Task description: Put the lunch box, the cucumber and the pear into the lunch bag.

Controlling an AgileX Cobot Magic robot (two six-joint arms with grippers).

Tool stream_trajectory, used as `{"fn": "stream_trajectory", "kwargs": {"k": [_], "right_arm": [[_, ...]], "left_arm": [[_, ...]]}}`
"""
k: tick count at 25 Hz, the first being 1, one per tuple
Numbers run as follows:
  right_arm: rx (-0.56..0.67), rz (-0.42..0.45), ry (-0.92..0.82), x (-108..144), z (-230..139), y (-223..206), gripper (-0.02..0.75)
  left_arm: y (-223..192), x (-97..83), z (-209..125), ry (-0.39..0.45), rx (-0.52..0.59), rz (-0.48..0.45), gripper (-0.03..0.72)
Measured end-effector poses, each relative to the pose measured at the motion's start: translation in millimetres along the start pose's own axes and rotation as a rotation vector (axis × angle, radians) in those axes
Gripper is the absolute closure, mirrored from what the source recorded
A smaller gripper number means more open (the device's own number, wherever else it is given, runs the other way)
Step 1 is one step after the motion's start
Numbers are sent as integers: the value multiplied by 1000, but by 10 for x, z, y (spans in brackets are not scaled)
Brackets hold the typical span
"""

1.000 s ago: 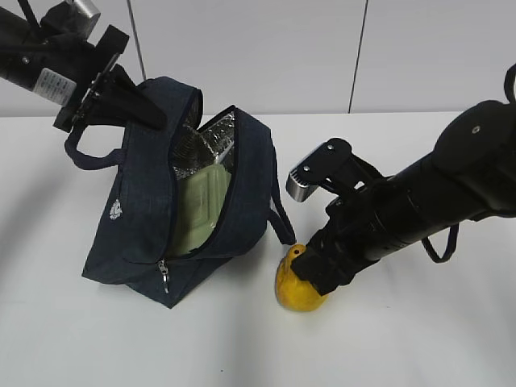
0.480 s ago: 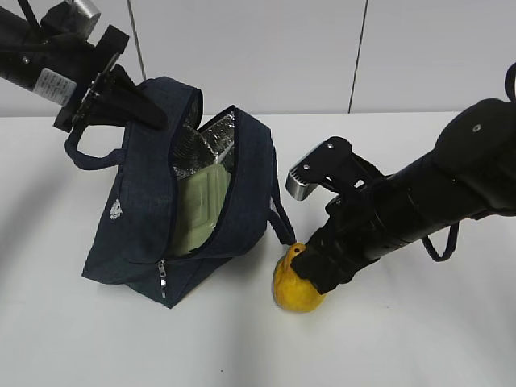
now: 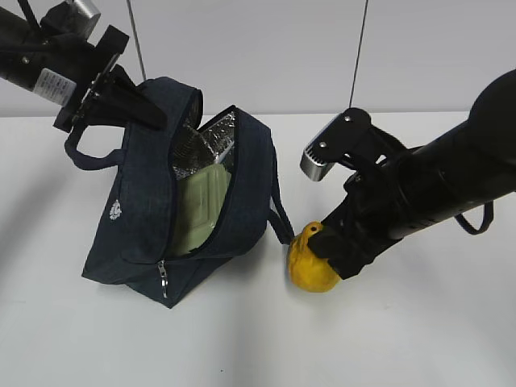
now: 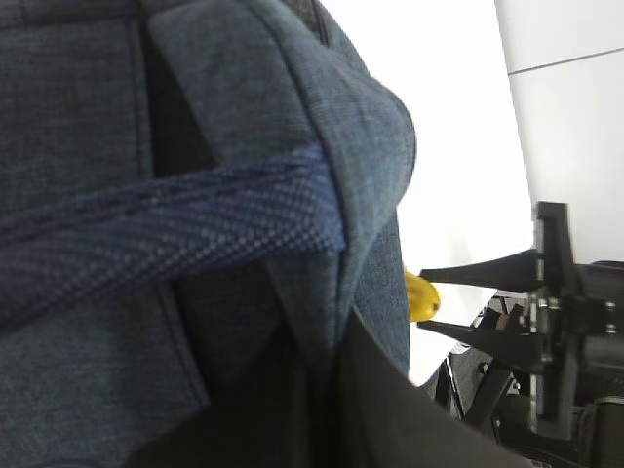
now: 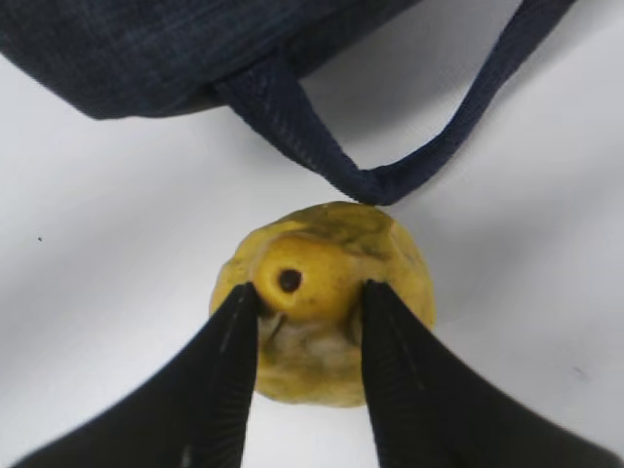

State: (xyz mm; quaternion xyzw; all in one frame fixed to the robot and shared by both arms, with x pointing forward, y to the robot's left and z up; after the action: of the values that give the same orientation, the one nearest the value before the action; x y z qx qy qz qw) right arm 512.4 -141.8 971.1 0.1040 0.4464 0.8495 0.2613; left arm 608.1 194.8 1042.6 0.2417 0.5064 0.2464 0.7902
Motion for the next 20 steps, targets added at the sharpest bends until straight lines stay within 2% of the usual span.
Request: {"fn": "stream_trajectory", "kwargs": {"k": [5,12,16,20], "right_arm": [[-44,-48,28,29,80,293,483],[-192,-130,66,-25,412,696,484],[-268,-132,25,-101,638,755,486],[-311,-88,-15,-186,796,596,487]], "left_arm": [[0,0,-1,0,1,0,686],[0,5,-5,-3,5,5,686],[0,5,-5,-3,5,5,686],[0,4,-6,-3,6,4,686]]}}
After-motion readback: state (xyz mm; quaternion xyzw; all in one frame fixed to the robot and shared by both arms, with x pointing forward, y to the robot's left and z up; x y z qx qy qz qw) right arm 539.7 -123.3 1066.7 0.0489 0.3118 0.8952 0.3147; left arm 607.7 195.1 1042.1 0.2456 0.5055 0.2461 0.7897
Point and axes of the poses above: a point on each arm's last joint axis where the gripper is mounted, y pointing back along that axis away from the gripper, x along the wrist's bending axis when the last joint is at zero, z = x × y, the point moved 1 cm from there along -y, pointing out along that axis toward the gripper, and after that the axes turned 2 degrees about -y, right-handed, at the moved point
